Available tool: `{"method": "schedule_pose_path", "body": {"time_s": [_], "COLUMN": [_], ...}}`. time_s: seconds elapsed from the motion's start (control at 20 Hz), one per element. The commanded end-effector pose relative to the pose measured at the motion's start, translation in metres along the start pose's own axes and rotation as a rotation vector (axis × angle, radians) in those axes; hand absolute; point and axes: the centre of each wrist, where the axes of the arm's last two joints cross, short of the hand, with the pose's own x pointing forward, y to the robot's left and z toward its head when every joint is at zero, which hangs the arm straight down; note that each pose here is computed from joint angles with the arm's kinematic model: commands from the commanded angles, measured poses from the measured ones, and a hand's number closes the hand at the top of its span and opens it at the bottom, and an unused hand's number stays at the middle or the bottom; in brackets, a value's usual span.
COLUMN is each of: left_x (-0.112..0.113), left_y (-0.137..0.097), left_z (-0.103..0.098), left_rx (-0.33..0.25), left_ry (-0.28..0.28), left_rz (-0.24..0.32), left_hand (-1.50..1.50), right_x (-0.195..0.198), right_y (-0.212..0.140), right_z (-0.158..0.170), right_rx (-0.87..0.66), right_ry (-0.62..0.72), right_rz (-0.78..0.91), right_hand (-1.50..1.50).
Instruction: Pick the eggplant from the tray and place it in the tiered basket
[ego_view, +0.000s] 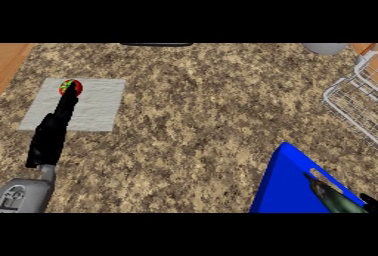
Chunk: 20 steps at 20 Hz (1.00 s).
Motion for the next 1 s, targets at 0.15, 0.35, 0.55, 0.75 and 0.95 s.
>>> {"method": "schedule_pose_path", "body": {"time_s": [0.15,0.35,0.55,0.75,0.95], "left_x": [-0.015,-0.014,-0.011,-0.001,-0.009], "left_y": [-0.005,-0.004,0.004,-0.003,0.007], "left_z": [0.004,0.003,0.009,0.005,-0.002], "left_rx": [0.004,0.007,0.000,-0.002,0.019], "left_ry": [-0.009,0.015,0.005,0.005,-0.008], "left_rz": [-0.010,-0.014,0.007,0.009,0.005], "left_hand": [0.00,0.00,0.00,0.00,0.00], "right_x": [0.002,0.000,0.000,-0.006,0.003], "right_y": [0.027,0.033,0.041,0.052,0.057], "right_z": [-0.019,-0.019,-0.026,-0.033,-0.038], "right_rx": [0.035,0.042,0.059,0.085,0.112], "right_ry": [0.183,0.176,0.195,0.176,0.192], "right_rz": [-0.042,-0.028,-0.044,-0.052,-0.061], "right_hand": [-1.50,-1.50,-1.50,-1.50,-1.50]}}
